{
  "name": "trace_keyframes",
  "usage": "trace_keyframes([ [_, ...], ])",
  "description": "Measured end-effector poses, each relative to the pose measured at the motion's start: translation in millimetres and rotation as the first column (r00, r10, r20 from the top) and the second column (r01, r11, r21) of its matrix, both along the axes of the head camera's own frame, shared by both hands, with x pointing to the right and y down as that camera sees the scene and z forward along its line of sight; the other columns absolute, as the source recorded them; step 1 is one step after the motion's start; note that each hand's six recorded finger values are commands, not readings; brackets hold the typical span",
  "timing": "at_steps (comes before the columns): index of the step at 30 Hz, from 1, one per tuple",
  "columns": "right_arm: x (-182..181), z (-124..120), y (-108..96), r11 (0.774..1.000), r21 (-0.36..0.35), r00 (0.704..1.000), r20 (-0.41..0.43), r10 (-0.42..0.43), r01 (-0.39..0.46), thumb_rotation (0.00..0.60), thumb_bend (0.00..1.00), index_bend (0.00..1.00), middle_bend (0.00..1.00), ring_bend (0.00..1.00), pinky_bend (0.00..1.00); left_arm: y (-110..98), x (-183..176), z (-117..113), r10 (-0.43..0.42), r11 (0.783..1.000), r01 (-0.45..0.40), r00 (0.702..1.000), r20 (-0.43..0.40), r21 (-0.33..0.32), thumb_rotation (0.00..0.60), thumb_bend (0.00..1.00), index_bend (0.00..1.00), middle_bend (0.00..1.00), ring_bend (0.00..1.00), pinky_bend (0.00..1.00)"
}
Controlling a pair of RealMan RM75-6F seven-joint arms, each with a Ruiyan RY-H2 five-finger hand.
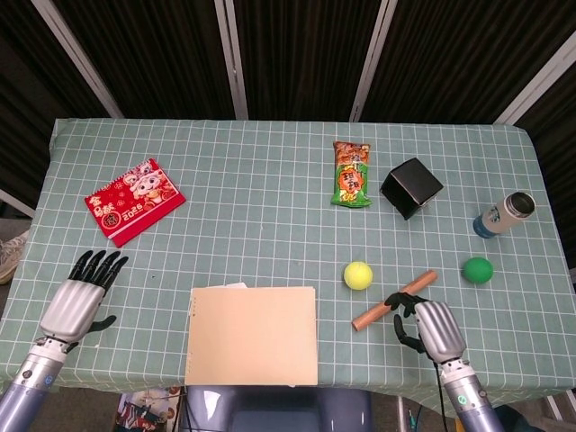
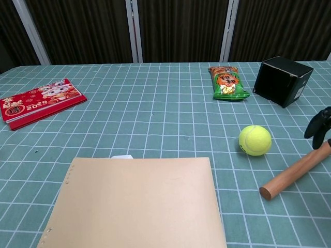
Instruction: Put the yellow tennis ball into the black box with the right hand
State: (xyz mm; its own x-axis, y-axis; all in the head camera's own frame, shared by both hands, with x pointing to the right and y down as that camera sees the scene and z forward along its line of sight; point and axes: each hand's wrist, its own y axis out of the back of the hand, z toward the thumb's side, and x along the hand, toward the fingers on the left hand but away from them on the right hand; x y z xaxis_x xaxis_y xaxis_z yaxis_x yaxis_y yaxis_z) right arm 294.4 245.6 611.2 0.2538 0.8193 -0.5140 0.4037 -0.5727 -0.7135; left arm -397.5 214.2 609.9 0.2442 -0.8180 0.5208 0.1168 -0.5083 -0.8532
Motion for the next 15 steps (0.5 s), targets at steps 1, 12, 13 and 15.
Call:
trace_keyframes([
  [1,-3,0,1,1.000,-0.005,1.000,0.009,0.000,0.000,0.600,0.64,0.40,0.47,0.53,0.62,0,0,1,0.001,1.000,-0.001,1.000,0.001,-0.001,0.600,0.07,0.00,0.04,0.00,0.00],
  [12,-37,12,19,0.995,-0.053,0.996,0.037,-0.082,0.084,0.600,0.64,0.40,0.47,0.53,0.62,-1,5,7,0.010,1.000,-0.010,1.000,0.010,-0.015,0.600,0.07,0.00,0.04,0.00,0.00],
  [13,-41,14,19,0.994,-0.057,0.995,0.030,-0.092,0.094,0.600,0.64,0.40,0.47,0.53,0.62,-1,5,8,0.010,1.000,-0.010,1.000,0.012,-0.017,0.600,0.07,0.00,0.04,0.00,0.00],
  [15,-49,21,21,0.991,-0.066,0.993,0.014,-0.116,0.116,0.600,0.64,0.40,0.47,0.53,0.62,-2,4,9,0.008,1.000,-0.007,1.000,0.017,-0.019,0.600,0.07,0.00,0.04,0.00,0.00],
])
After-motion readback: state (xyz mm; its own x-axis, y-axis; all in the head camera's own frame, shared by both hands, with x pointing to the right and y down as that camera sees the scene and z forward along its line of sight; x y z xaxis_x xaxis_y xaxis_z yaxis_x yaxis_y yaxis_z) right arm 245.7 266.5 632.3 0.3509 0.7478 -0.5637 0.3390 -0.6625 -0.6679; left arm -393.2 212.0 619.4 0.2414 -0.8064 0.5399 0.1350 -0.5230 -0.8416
